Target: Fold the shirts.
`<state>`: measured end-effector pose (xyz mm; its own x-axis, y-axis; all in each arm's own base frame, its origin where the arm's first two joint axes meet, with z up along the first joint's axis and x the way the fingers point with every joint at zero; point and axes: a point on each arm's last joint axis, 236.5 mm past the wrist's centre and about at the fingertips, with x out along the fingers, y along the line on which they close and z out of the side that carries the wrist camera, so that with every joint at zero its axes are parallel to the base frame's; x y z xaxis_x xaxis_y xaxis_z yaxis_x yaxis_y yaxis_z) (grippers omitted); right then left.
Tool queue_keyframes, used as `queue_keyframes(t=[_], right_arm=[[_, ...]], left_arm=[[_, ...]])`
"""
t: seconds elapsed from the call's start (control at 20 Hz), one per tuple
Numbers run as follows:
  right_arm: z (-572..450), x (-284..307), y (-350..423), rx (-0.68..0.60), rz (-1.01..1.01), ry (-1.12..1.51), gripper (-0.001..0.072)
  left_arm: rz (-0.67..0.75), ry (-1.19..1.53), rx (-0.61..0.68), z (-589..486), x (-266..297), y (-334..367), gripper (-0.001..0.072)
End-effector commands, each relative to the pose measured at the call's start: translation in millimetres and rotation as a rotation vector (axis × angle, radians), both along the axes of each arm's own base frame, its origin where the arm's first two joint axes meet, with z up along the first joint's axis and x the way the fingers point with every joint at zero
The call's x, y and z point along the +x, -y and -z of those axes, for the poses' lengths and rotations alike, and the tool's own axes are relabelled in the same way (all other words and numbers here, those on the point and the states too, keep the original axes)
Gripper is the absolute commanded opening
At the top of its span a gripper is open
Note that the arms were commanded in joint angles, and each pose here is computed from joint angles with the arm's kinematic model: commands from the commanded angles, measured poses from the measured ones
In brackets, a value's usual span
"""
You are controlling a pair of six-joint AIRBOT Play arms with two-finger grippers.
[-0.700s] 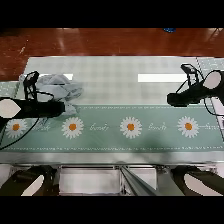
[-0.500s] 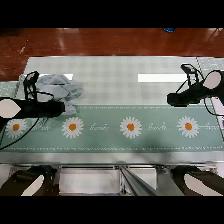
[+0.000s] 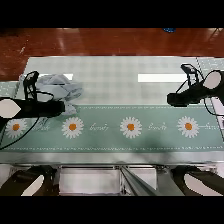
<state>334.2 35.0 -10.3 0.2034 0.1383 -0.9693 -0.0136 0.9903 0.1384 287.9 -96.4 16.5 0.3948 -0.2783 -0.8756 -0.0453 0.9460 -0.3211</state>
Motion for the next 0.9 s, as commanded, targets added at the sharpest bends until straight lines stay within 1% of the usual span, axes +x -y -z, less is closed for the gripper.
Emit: queue_keyframes(t=[0.0, 0.15, 0.2, 0.25, 0.3, 0.35, 0.45, 0.5, 0.65, 0.85], right_arm=[[-1, 5, 0, 0.000, 0.001, 0.019, 0.0020], [-9, 34, 2, -0.003, 0.021, 0.148, 0.0021], [-10, 36, 2, -0.004, 0.022, 0.157, 0.0024], [-11, 40, 3, -0.005, 0.026, 0.171, 0.0150], [-11, 42, 4, -0.012, 0.025, 0.180, 0.0396], [-10, 44, 4, -0.016, 0.017, 0.186, 0.0410], [-3, 39, 6, -0.034, -0.019, 0.157, 0.0409], [1, 34, 6, -0.036, -0.023, 0.127, 0.0409], [6, 20, 5, -0.033, -0.031, 0.064, 0.0409], [5, 22, 3, -0.020, -0.027, 0.072, 0.0408]], left_arm=[[-0.009, 0.052, 0.011, -4, 11, -3, 0.0024], [-0.024, 0.153, 0.046, -14, 32, -12, 0.0027], [-0.031, 0.214, 0.067, -20, 45, -17, 0.0120], [-0.020, 0.284, 0.095, -27, 59, -20, 0.0396], [-0.001, 0.341, 0.129, -31, 72, -24, 0.0511], [0.028, 0.359, 0.185, -30, 81, -32, 0.0509], [0.042, 0.306, 0.329, -12, 96, -66, 0.0509], [0.032, 0.272, 0.365, -3, 101, -81, 0.0509], [-0.016, 0.178, 0.379, 28, 117, -107, 0.0508], [0.003, 0.020, 0.377, 80, 119, -109, 0.0507]])
